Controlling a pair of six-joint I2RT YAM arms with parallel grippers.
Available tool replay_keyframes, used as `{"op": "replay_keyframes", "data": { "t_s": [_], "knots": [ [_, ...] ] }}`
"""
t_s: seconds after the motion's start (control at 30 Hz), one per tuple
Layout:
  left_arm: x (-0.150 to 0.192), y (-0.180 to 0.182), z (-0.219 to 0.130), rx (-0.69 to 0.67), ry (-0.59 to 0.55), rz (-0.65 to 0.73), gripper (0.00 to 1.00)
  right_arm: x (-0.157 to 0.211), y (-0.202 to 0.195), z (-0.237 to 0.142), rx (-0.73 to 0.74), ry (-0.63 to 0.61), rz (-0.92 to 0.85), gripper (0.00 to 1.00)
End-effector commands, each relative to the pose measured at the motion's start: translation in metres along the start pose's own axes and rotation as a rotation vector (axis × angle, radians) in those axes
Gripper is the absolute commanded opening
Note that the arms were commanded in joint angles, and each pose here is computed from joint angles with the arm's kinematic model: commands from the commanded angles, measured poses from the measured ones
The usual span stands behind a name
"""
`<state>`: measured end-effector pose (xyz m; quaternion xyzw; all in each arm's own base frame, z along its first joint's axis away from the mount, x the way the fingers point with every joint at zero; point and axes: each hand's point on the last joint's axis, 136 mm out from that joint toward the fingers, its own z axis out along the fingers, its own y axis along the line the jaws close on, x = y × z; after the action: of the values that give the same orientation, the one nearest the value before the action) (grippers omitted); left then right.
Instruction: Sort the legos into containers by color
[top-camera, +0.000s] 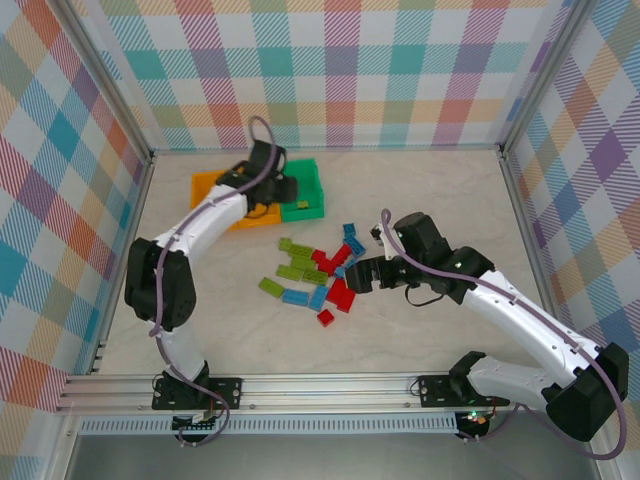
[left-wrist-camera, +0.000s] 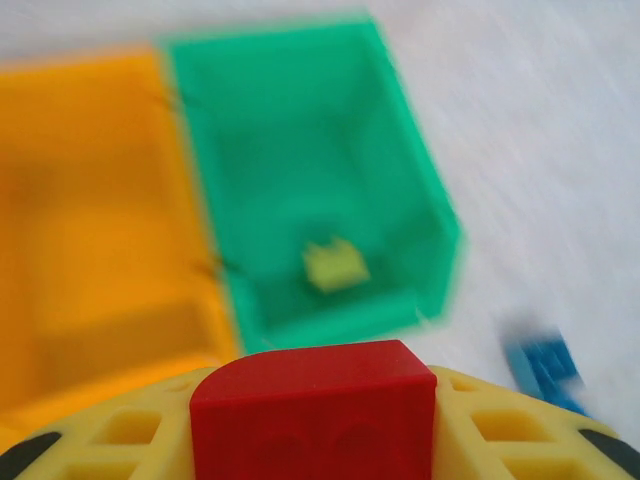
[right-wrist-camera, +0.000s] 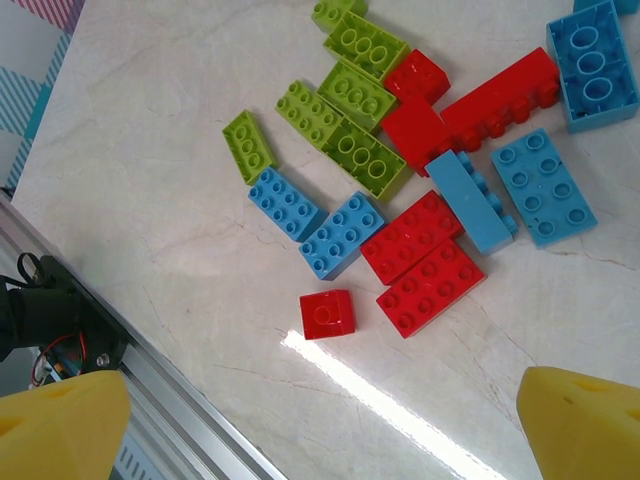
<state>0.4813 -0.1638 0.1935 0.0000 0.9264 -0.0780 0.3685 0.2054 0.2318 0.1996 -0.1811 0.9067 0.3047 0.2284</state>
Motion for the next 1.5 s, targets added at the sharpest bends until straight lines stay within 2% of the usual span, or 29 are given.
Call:
{"op": "replay_keyframes", "data": {
  "t_s": [0.0, 0.1, 0.17, 0.3, 0.37, 0.5, 0.6, 0.67, 0.77, 0.83, 0.97, 1.07, 1.17, 1.33, 1.47],
  "knots": [
    [-0.001, 0.055, 0.036, -0.141, 0.034, -0.118, 0.38, -0.011, 0.010, -0.006, -0.037, -0.038, 0.000, 1.00],
    [-0.005, 0.064, 0.059, -0.124, 0.060, -0.156, 0.38, -0.009, 0.009, -0.008, -0.034, -0.038, 0.004, 1.00],
    [-0.009, 0.063, 0.067, -0.110, 0.060, -0.161, 0.42, -0.008, 0.008, -0.009, -0.029, -0.041, 0.007, 1.00],
    [-0.018, 0.062, 0.068, -0.103, 0.045, -0.165, 0.63, -0.004, 0.005, -0.012, -0.017, -0.050, 0.015, 1.00],
    [-0.024, 0.060, 0.058, -0.091, 0.025, -0.169, 0.71, -0.003, 0.003, -0.012, -0.012, -0.053, 0.019, 1.00],
    [-0.036, 0.047, 0.026, -0.018, -0.026, -0.182, 0.75, -0.007, -0.008, -0.011, 0.046, -0.079, 0.033, 1.00],
    [-0.041, 0.025, -0.015, 0.075, -0.063, -0.161, 0.76, -0.016, -0.021, -0.008, 0.123, -0.114, 0.042, 1.00],
    [-0.039, -0.004, -0.052, 0.179, -0.092, -0.106, 0.77, -0.025, -0.035, -0.003, 0.191, -0.124, 0.041, 1.00],
    [-0.024, -0.046, -0.105, 0.287, -0.146, 0.052, 0.81, -0.037, -0.060, 0.008, 0.284, -0.111, 0.058, 1.00],
    [-0.005, -0.074, -0.143, 0.349, -0.175, 0.229, 0.86, -0.048, -0.075, 0.024, 0.289, -0.087, 0.097, 1.00],
    [0.060, -0.111, -0.208, 0.465, -0.193, 0.642, 0.96, -0.071, -0.095, 0.058, 0.287, -0.070, 0.121, 1.00],
    [0.112, -0.117, -0.243, 0.550, -0.215, 0.912, 0.98, -0.091, -0.113, 0.085, 0.316, -0.055, 0.138, 1.00],
    [0.149, -0.106, -0.264, 0.617, -0.222, 1.060, 0.99, -0.107, -0.130, 0.115, 0.361, -0.031, 0.132, 0.98],
    [0.198, -0.077, -0.266, 0.645, -0.188, 1.280, 1.00, -0.124, -0.156, 0.152, 0.436, -0.019, 0.117, 0.92],
    [0.211, -0.061, -0.257, 0.595, -0.180, 1.357, 1.00, -0.126, -0.162, 0.174, 0.425, 0.009, 0.107, 0.81]
  ]
}}
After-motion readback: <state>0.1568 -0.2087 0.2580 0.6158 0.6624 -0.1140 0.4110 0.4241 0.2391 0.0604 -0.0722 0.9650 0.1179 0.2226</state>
